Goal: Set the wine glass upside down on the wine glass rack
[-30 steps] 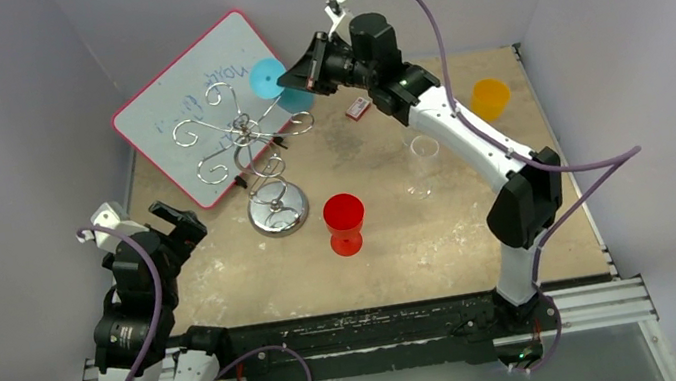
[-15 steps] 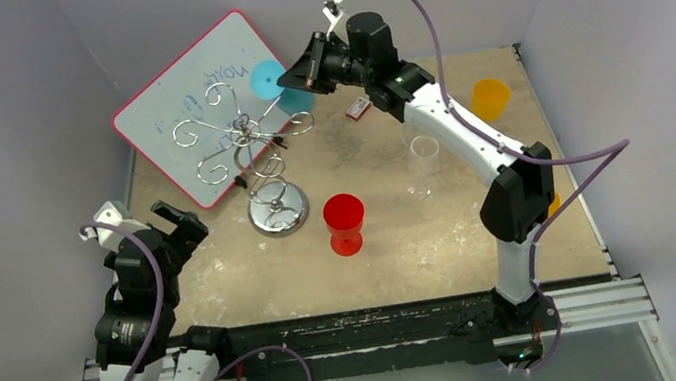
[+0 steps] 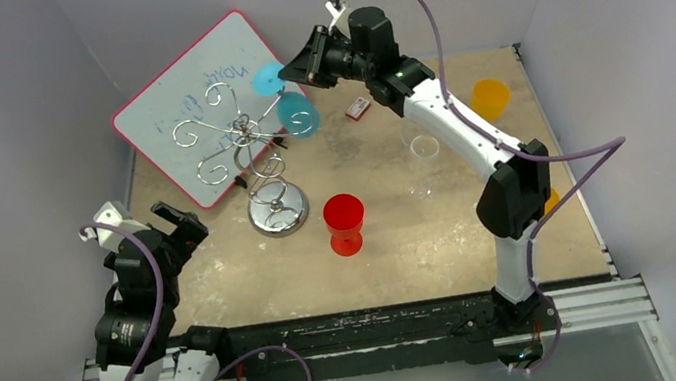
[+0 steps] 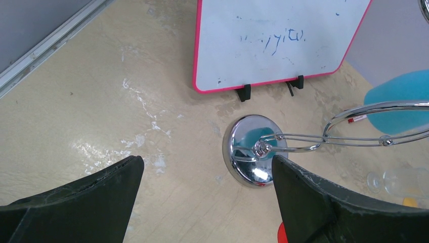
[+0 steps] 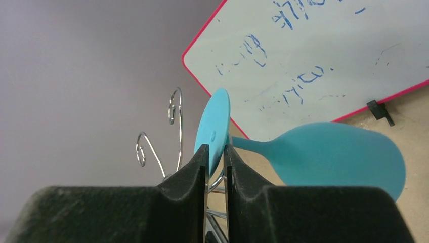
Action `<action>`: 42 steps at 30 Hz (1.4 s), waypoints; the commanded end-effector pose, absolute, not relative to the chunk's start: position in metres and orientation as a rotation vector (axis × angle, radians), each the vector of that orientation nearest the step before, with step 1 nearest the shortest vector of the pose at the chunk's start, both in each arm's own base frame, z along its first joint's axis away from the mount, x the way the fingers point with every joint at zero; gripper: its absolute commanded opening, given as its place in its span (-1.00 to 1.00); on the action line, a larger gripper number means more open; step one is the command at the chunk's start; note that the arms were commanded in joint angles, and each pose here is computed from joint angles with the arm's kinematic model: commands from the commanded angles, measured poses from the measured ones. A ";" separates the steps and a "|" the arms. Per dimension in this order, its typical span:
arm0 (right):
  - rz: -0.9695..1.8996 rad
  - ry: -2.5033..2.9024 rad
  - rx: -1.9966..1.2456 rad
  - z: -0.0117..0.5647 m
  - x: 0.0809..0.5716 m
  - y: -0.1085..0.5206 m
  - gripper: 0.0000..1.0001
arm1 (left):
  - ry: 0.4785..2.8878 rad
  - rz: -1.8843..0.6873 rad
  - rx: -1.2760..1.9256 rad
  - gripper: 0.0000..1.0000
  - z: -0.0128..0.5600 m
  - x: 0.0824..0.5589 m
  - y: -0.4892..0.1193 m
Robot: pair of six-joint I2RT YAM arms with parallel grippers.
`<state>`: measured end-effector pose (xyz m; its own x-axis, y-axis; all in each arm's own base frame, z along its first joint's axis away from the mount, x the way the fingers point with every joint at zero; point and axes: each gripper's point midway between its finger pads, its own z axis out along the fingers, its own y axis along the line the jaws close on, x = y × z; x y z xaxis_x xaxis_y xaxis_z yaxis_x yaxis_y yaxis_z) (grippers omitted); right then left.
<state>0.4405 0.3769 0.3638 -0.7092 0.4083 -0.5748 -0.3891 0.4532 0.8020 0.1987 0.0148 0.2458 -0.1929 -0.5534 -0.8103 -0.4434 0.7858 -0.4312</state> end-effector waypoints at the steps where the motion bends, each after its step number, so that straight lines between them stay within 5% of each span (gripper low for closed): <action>1: 1.375 1.861 -0.024 0.398 0.438 0.377 -0.62 | 1.789 -0.134 -0.779 0.95 0.253 0.200 0.016; 11: 1.373 1.863 -0.047 0.400 0.434 0.377 -0.35 | 1.801 -0.132 -0.776 0.94 0.252 0.200 0.016; 23: 1.272 1.808 -0.083 0.421 0.414 0.350 0.22 | 1.792 -0.125 -0.744 0.92 0.271 0.194 0.017; 32: 1.088 1.767 -0.180 0.426 0.388 0.314 0.23 | 1.796 -0.099 -0.730 0.90 0.299 0.186 0.021; 42: 0.823 1.873 -0.198 0.369 0.327 0.245 0.11 | 1.768 -0.125 -0.644 0.99 0.340 0.179 0.018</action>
<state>0.3463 0.2754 0.3771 -0.5142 0.2916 -0.8066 -0.4856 0.6762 0.5540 0.1831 0.0187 0.3145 -0.1857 -0.5131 -0.8380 -0.4091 0.8158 -0.4089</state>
